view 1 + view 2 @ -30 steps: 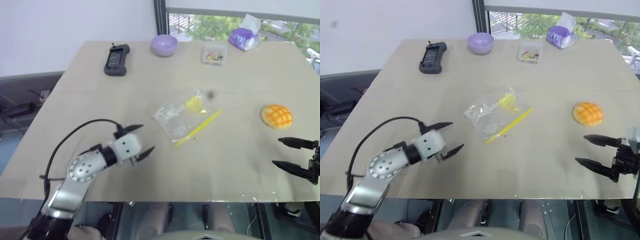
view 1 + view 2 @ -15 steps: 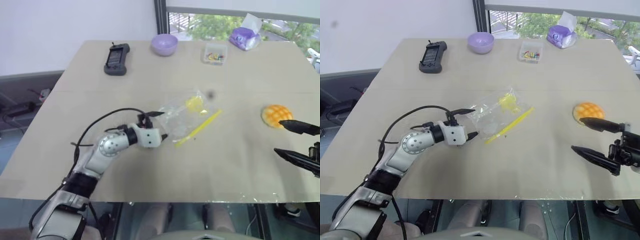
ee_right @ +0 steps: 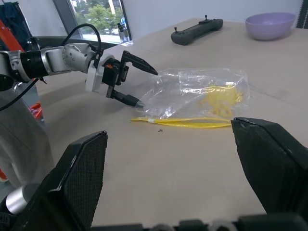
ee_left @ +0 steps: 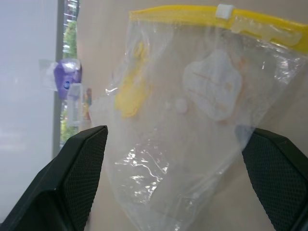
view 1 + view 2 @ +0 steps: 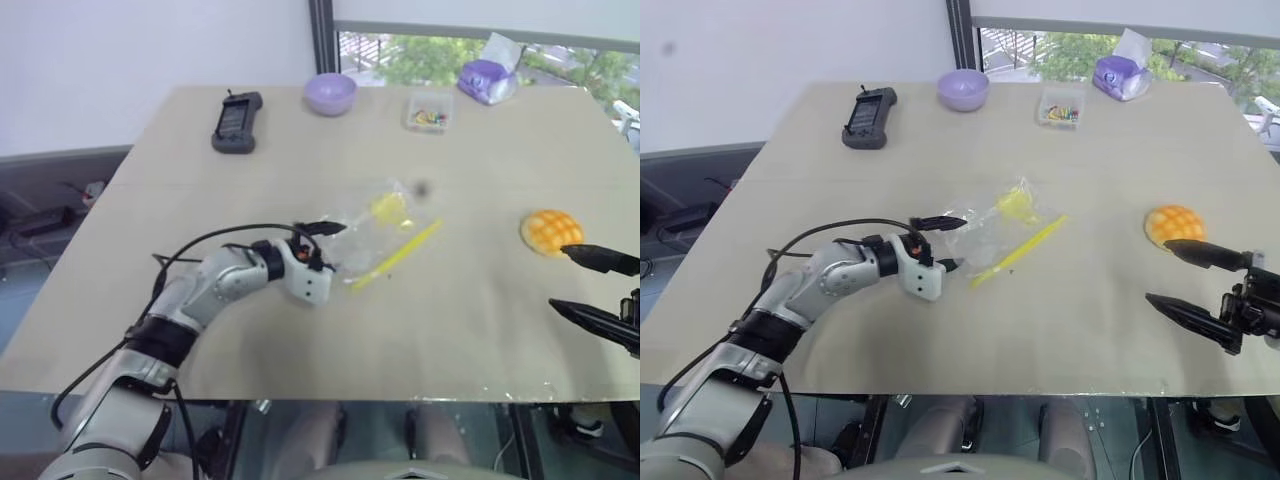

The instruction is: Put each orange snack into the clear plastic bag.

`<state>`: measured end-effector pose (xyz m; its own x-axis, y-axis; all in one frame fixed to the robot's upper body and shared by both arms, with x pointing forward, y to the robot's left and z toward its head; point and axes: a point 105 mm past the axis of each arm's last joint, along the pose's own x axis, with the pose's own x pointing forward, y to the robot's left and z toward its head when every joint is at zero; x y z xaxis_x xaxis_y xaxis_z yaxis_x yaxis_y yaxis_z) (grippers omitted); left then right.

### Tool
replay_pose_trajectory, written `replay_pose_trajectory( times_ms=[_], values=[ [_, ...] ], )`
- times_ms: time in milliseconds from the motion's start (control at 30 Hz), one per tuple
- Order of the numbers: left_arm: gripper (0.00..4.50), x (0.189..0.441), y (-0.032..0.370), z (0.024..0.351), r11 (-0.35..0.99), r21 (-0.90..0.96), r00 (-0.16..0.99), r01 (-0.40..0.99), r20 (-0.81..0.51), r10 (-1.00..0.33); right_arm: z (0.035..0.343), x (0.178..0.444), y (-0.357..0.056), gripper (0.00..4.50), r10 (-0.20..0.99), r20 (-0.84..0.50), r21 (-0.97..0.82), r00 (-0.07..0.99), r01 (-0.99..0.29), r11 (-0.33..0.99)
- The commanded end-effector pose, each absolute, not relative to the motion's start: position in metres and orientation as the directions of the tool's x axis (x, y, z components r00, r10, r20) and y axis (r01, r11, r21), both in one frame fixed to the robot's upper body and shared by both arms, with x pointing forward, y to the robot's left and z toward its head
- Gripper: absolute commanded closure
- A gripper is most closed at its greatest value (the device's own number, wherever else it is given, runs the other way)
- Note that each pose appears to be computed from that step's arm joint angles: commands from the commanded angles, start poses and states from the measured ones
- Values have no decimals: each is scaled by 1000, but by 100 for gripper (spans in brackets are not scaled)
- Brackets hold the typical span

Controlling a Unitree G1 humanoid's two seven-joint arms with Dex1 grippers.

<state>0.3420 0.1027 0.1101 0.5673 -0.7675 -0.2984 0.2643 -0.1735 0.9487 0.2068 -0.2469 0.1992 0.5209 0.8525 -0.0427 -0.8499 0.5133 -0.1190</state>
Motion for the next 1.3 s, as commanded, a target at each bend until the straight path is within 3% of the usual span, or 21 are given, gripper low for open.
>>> replay_pose_trajectory(
  times_ms=[33,133,333,367,467,533,633,733,1000,1233,1300],
  values=[
    [52,355,106,84,-219,937,610,271,-343,-714,209,207,-247,0,845,-33,-176,533,-836,520],
    [147,364,97,83,-192,954,629,230,-296,-719,210,208,-246,0,845,-33,-181,533,-835,520],
    [425,371,91,87,-118,970,652,211,-229,-723,211,206,-247,0,839,-36,-184,543,-829,529],
    [448,372,91,89,-85,973,659,214,-208,-723,210,206,-247,0,838,-37,-183,545,-827,531],
    [448,373,89,98,13,975,673,223,-144,-726,209,206,-246,0,835,-36,-182,548,-826,534],
    [448,377,88,114,197,947,705,254,-42,-708,208,207,-245,0,835,-37,-180,549,-825,535],
    [448,379,86,139,496,797,740,345,94,-666,207,208,-245,0,835,-38,-179,549,-826,535],
    [448,374,84,152,659,590,749,467,133,-650,207,210,-244,0,835,-42,-180,548,-827,533],
    [448,336,67,161,628,254,634,735,68,-770,184,240,-238,0,777,-163,-236,608,-789,567],
    [448,326,62,173,612,129,610,780,63,-790,158,291,-234,0,621,-307,-482,721,-680,552],
    [448,327,61,174,613,121,611,781,59,-789,151,297,-220,0,632,-337,-518,698,-698,494]
  ],
)
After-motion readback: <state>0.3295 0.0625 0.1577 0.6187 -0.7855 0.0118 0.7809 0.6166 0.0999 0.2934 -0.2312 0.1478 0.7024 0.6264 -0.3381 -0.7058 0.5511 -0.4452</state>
